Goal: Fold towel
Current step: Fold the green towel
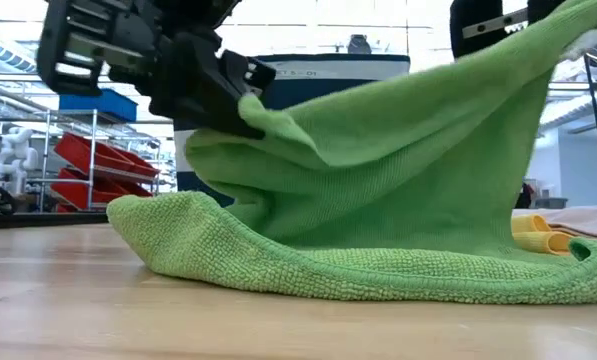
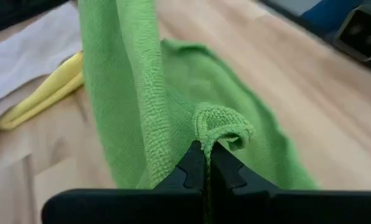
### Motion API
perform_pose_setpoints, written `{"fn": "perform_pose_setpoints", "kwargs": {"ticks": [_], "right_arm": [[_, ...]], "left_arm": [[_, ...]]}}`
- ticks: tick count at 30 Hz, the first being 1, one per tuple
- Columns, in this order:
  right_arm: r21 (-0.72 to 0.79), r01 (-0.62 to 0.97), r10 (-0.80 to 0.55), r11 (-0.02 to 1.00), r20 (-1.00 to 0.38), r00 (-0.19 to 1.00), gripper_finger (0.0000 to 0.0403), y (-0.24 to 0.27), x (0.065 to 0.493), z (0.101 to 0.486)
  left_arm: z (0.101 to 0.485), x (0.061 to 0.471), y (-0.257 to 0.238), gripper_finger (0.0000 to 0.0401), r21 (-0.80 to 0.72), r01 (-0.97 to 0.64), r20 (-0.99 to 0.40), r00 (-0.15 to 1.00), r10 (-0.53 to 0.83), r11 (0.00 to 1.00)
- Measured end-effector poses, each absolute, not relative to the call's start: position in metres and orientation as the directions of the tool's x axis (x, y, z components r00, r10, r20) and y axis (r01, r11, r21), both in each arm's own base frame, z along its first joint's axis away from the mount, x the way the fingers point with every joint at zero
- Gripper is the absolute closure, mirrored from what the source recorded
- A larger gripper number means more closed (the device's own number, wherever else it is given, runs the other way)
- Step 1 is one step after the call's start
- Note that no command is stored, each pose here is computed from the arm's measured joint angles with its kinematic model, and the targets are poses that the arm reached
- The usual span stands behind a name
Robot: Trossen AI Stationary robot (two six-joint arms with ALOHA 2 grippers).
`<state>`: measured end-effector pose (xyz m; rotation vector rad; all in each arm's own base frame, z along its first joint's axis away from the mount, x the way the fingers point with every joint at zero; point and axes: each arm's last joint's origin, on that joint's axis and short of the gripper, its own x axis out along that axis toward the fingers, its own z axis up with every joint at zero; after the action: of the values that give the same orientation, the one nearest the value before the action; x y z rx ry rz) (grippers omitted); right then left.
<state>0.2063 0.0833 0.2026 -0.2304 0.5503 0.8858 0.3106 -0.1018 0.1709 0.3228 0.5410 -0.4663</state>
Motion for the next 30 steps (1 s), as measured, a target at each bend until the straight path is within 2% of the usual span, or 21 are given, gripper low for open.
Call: {"fn": "perform_pose_setpoints", "kwargs": {"ticks": [6,12,20,25,30], "right_arm": [[0.023,-0.814,0.696,0.580,-0.534,0.481,0.0403,0.088,0.216,0.193],[0.030,-0.825,0.705,0.564,-0.538,0.462,0.0403,0.092,0.227,0.179],[0.041,-0.883,0.795,0.467,-0.457,0.399,0.0403,0.098,0.238,0.170],[0.121,-0.847,0.772,0.518,-0.492,0.402,0.0403,0.090,0.245,0.157],[0.250,-0.775,0.748,0.580,-0.541,0.385,0.0388,0.082,0.250,0.138]], "left_arm": [[0.163,0.304,-0.101,0.0401,0.154,0.535,-0.505,0.765,-0.399,0.831],[0.158,0.300,-0.101,0.0401,0.112,0.570,-0.508,0.737,-0.446,0.814],[0.158,0.297,-0.102,0.0401,0.016,0.706,-0.478,0.627,-0.615,0.708],[0.149,0.294,-0.094,0.0401,0.061,0.667,-0.515,0.658,-0.549,0.742],[0.139,0.288,-0.081,0.0393,0.007,0.620,-0.550,0.658,-0.515,0.785]]}}
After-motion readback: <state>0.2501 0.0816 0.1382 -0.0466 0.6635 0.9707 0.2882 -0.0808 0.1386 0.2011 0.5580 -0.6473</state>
